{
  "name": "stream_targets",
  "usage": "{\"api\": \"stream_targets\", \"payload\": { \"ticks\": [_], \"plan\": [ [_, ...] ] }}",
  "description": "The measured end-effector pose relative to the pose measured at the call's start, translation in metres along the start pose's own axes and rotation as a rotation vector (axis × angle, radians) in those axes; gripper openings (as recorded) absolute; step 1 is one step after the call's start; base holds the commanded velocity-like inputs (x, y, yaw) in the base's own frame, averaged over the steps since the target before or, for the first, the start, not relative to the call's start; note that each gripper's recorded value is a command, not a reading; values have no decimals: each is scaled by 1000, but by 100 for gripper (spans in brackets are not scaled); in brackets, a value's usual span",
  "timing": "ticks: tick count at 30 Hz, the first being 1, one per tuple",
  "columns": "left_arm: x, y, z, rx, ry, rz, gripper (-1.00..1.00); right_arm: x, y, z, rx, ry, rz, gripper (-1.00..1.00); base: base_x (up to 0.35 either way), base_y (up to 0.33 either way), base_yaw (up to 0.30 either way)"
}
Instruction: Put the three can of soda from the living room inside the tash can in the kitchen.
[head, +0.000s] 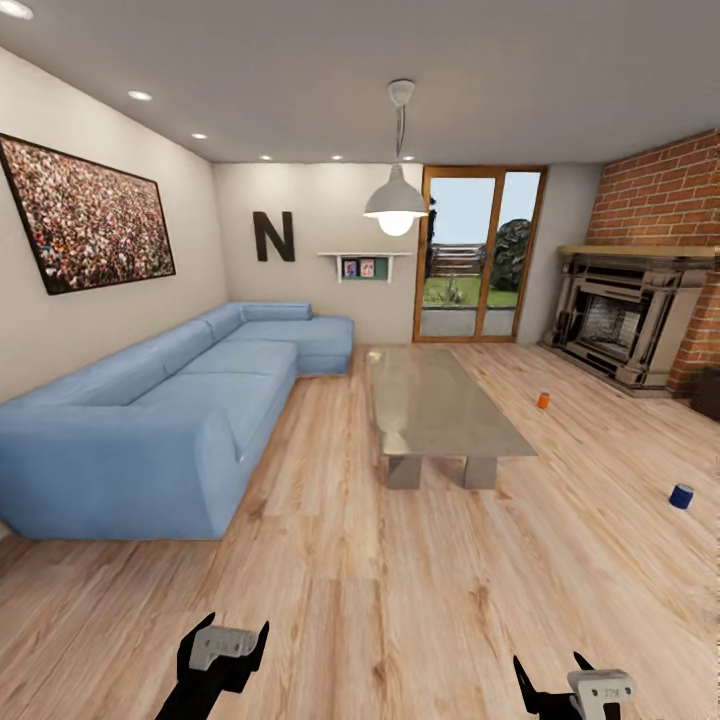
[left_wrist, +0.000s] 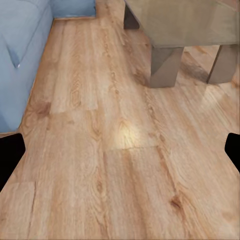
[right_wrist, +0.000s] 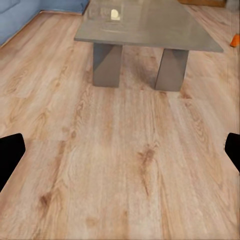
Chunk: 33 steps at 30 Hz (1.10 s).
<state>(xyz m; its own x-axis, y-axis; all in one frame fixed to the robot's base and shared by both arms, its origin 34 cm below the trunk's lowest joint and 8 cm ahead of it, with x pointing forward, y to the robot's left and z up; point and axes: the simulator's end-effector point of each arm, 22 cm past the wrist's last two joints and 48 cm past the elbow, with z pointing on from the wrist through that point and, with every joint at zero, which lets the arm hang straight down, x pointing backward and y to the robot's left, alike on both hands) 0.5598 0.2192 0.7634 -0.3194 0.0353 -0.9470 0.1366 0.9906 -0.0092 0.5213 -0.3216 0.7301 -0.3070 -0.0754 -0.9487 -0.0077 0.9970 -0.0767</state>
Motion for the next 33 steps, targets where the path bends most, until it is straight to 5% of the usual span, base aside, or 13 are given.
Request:
{"api": "stream_targets", "payload": {
  "ticks": [15, 33],
  "plan": [
    [2, 0, 0, 1, 4, 2, 100, -2, -1, 0, 1, -6, 0, 100, 192, 221, -252],
    [0, 0, -1, 0, -2, 4, 100, -5, -1, 0, 1, -12, 0, 100, 126, 16, -252]
  ]
}}
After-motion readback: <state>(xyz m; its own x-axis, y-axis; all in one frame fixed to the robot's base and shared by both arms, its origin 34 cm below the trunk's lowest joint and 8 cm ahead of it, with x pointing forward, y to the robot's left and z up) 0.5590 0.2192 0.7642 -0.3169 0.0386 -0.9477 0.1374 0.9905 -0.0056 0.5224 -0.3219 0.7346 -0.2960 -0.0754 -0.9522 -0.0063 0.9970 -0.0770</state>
